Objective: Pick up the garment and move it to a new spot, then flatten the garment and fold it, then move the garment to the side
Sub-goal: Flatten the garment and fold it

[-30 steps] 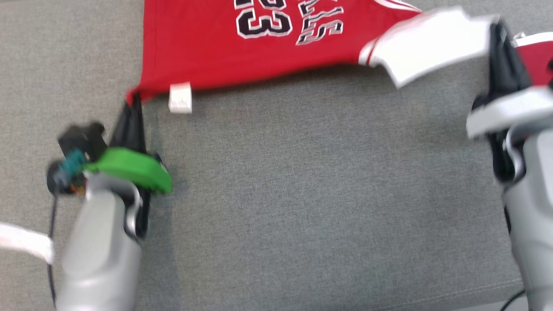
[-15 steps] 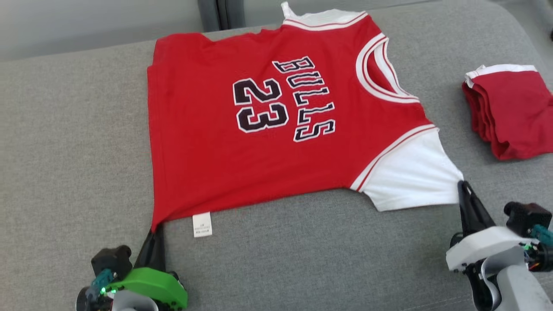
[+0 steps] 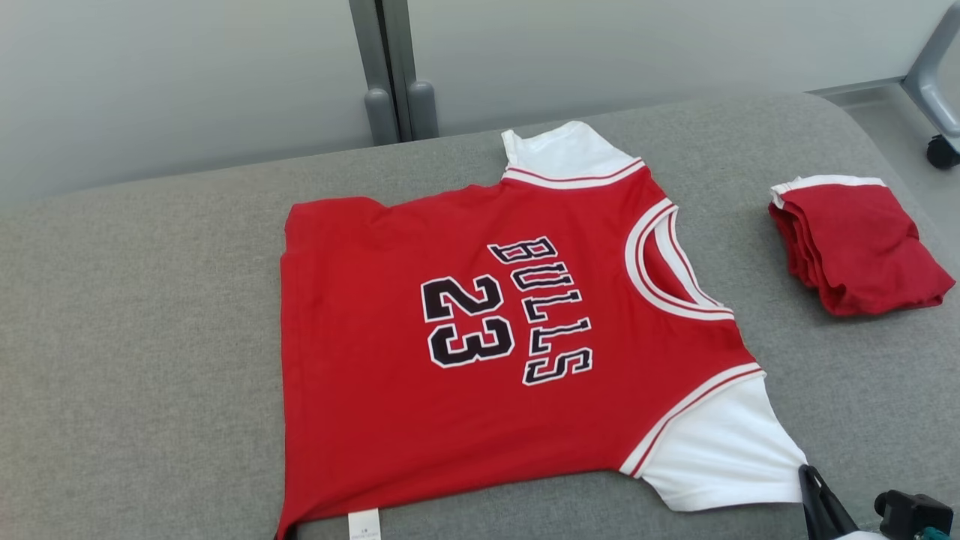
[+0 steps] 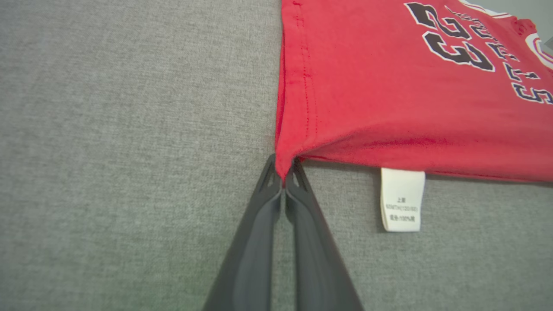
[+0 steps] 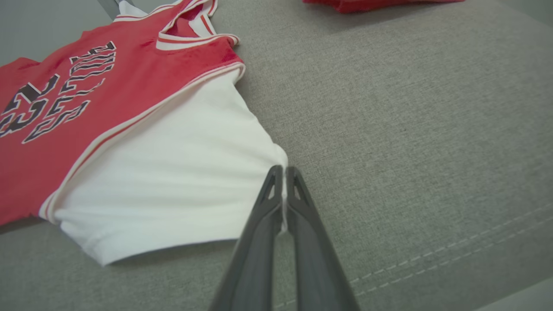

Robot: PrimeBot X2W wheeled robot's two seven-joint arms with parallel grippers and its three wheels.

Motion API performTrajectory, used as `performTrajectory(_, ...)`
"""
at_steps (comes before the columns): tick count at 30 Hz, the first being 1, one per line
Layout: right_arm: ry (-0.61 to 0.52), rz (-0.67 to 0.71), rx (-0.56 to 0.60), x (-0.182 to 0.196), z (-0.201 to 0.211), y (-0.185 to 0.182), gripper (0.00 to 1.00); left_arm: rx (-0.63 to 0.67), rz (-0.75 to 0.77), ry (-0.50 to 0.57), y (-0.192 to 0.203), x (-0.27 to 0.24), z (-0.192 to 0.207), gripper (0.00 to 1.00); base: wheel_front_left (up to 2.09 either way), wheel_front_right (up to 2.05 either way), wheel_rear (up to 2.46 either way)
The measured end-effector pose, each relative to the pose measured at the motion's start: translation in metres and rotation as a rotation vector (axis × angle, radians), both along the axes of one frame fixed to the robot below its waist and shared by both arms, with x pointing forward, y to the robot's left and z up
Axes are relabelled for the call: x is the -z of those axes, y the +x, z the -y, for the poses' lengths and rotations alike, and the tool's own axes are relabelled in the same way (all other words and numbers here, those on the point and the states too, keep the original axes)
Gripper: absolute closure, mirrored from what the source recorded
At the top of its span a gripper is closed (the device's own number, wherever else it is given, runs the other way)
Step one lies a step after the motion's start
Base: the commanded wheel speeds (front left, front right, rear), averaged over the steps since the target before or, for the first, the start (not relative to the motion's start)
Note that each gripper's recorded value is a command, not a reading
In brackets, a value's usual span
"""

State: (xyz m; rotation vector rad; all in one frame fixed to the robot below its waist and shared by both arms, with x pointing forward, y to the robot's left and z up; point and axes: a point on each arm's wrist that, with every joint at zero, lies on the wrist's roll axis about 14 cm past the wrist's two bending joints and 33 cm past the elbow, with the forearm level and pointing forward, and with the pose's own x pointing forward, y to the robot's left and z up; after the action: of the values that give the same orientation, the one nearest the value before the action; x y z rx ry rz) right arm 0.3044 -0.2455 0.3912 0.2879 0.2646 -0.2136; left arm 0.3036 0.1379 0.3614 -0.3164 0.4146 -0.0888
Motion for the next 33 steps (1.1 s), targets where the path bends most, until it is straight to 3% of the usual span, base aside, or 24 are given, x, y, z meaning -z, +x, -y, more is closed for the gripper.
performTrajectory(8, -0.007, 0.098, 0.007, -0.027, 0.002, 0.013, 1.0, 0.011, 0.084, -0.004, 0.006, -0.023, 0.003, 1.0, 0.0, 0.0, 0.0)
performTrajectory(21, -0.031, 0.316, -0.105, -0.097, -0.027, 0.129, 1.0, 0.069, 0.232, -0.004, 0.088, -0.061, 0.029, 1.0, 0.0, 0.0, 0.0)
performTrajectory(33, -0.112, 0.314, -0.189, -0.1, -0.042, 0.203, 1.0, 0.06, 0.207, 0.021, 0.134, -0.046, 0.027, 1.0, 0.0, 0.0, 0.0)
